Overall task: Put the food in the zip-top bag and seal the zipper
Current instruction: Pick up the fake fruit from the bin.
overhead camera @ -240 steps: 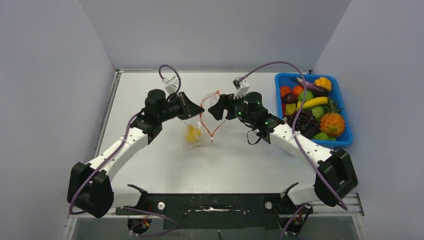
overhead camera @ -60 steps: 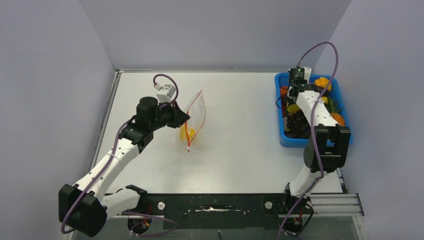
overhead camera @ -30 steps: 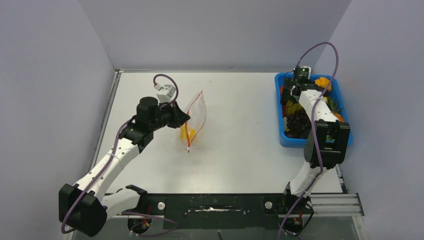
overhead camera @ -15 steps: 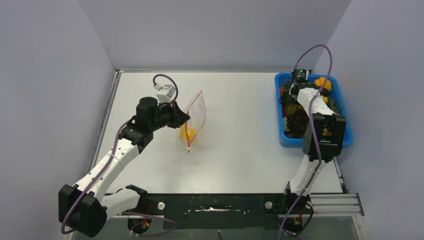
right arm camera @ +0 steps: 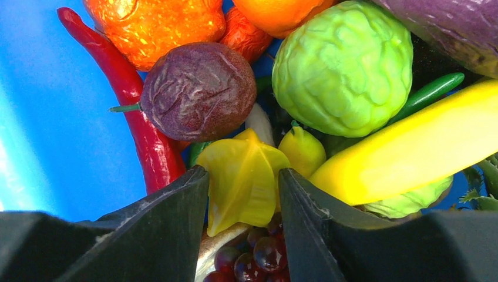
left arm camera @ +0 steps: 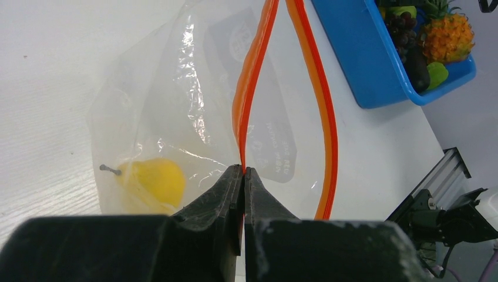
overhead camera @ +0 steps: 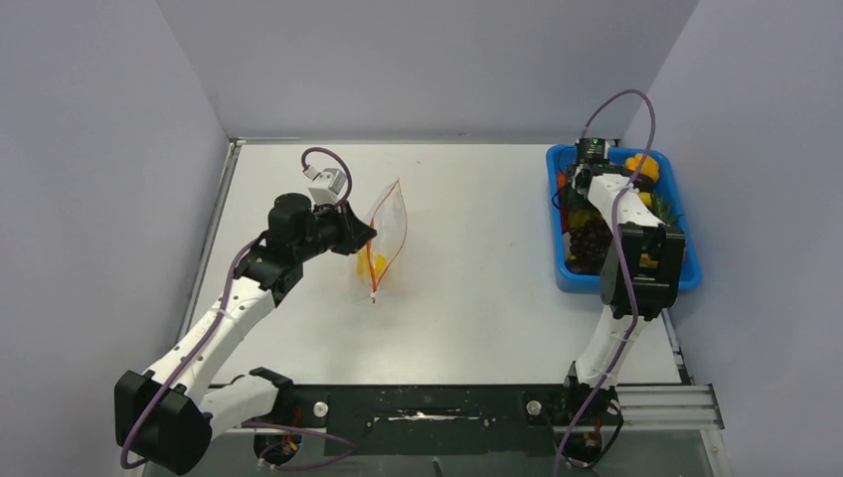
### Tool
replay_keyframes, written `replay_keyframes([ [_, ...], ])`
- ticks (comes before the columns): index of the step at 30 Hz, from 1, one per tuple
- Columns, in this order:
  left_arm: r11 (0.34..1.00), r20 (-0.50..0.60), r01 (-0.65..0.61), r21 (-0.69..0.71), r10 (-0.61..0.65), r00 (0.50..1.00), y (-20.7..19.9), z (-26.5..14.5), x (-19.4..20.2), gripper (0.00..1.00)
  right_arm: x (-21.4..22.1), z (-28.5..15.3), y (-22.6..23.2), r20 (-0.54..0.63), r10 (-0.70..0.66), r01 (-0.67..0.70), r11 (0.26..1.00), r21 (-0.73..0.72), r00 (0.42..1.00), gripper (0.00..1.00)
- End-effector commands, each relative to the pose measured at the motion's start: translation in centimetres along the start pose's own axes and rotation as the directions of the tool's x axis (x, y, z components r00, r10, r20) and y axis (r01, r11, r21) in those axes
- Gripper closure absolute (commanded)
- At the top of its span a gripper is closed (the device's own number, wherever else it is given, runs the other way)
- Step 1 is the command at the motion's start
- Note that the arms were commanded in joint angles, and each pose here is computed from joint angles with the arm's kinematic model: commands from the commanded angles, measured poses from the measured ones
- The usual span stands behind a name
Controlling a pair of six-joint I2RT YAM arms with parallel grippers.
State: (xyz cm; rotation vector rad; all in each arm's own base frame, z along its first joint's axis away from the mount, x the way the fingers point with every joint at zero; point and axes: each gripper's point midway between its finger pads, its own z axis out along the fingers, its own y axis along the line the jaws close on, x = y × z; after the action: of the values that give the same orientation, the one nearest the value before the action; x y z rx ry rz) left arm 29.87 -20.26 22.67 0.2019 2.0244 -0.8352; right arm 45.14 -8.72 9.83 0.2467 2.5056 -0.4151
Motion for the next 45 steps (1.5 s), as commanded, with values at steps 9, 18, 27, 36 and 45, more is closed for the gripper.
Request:
replay_keyframes([
  [9, 0.999, 0.106, -0.03, 0.025, 0.027, 0.994, -0.9, -0.9, -2.8, 1.0, -2.9, -3.3, -0.5, 0.078, -0.004, -0.001, 0.998, 0.063, 0.997, 0.61],
  [18, 0.999, 0.107, -0.029, 0.033, 0.025, 0.994, -1.0, -0.9, -2.8, 1.0, -4.0, -5.6, -1.2, 0.143, 0.02, -0.035, 0.994, 0.101, 0.99, 0.66],
  [27, 0.999, 0.107, -0.025, 0.026, 0.022, 0.994, -0.8, -0.7, -2.7, 1.0, -5.1, -8.7, -1.7, 0.183, 0.036, -0.062, 0.989, 0.137, 0.983, 0.67],
  [36, 0.994, 0.125, 0.019, 0.104, -0.032, 0.992, -2.6, -0.1, -3.6, 1.0, -6.4, -13.7, -0.9, 0.251, 0.065, -0.091, 0.992, 0.09, 0.966, 0.67],
  [45, 0.989, 0.115, 0.06, 0.135, -0.076, 0.99, -3.3, 1.3, -4.7, 1.0, -7.7, -21.1, 4.2, 0.382, 0.025, -0.009, 0.999, -0.045, 0.924, 0.66],
])
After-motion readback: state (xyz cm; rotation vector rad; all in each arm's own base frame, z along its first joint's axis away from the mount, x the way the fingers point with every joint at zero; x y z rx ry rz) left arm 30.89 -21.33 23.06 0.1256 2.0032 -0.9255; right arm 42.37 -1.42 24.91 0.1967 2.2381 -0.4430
